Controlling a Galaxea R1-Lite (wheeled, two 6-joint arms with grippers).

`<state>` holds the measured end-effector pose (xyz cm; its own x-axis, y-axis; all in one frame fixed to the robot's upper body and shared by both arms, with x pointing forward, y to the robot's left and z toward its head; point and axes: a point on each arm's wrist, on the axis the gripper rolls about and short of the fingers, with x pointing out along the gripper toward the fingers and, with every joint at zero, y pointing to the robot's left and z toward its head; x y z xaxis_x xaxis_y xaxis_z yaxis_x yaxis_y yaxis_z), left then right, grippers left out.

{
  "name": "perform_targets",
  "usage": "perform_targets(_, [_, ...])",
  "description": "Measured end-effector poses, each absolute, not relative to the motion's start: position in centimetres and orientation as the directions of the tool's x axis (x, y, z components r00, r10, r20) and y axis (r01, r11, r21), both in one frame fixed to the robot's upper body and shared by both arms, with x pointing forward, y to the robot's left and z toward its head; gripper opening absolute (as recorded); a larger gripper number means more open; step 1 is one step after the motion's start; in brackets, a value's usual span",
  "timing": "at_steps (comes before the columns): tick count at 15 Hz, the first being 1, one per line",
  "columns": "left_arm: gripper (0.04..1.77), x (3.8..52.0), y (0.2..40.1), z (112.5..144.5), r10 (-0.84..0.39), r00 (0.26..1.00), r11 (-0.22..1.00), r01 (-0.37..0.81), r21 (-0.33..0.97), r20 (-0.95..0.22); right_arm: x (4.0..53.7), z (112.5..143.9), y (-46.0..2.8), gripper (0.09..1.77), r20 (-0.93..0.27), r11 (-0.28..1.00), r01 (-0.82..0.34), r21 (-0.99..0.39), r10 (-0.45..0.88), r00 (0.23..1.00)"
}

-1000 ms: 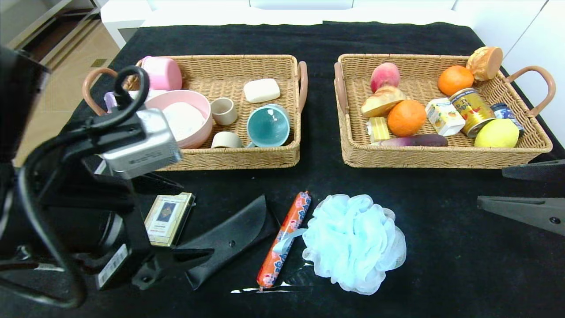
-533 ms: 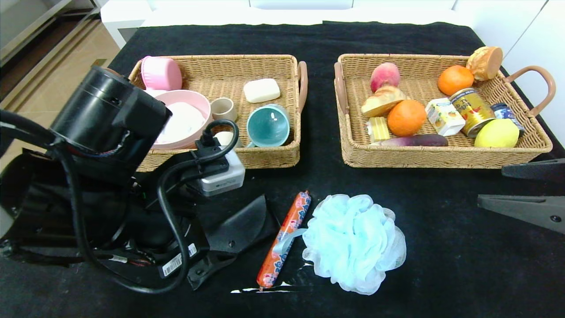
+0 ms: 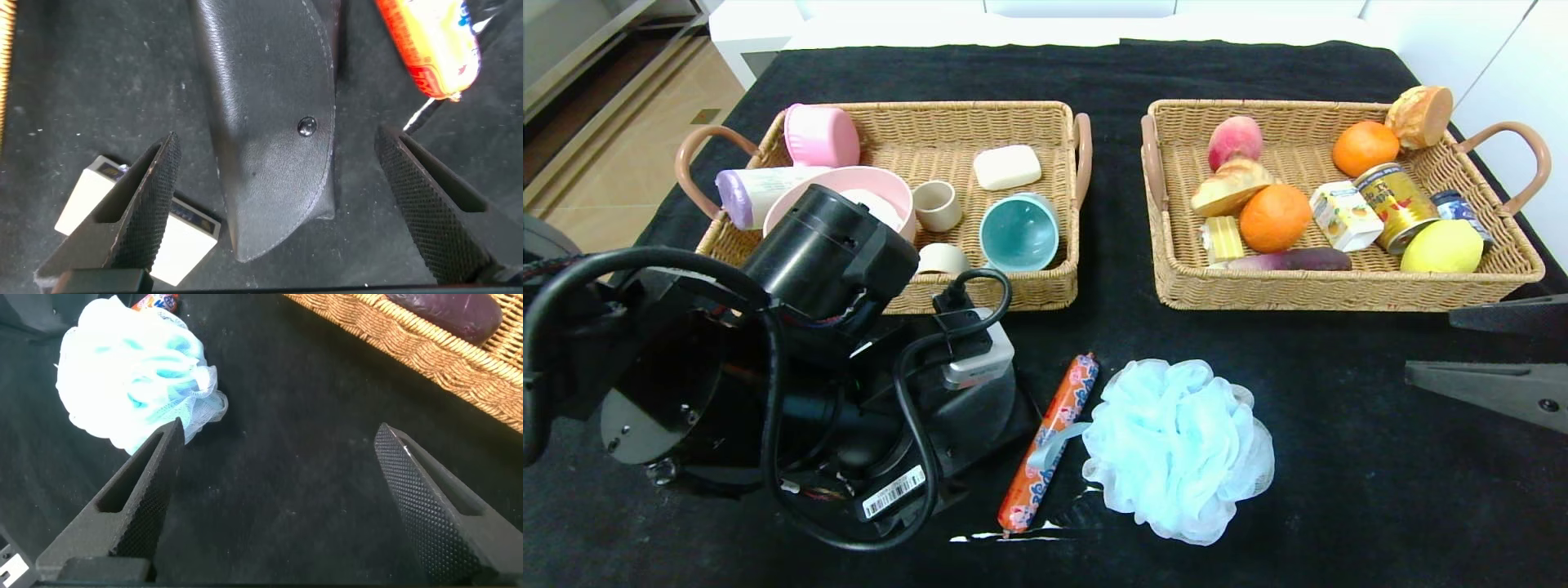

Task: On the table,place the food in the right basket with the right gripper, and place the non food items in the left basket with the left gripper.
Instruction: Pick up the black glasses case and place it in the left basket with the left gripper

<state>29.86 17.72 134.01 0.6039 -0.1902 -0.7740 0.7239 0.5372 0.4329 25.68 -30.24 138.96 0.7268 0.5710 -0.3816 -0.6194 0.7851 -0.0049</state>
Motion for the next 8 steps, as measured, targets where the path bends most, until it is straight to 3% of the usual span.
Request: perform_targets(8, [1.72,30.9,16.9,132.5,-0.110,0.604,0.536,0.705,0.465,-0.789,25.7,138.9,-30.2,1.70,-0.385,0.784,-0.620,-0.002,0.572,0.724])
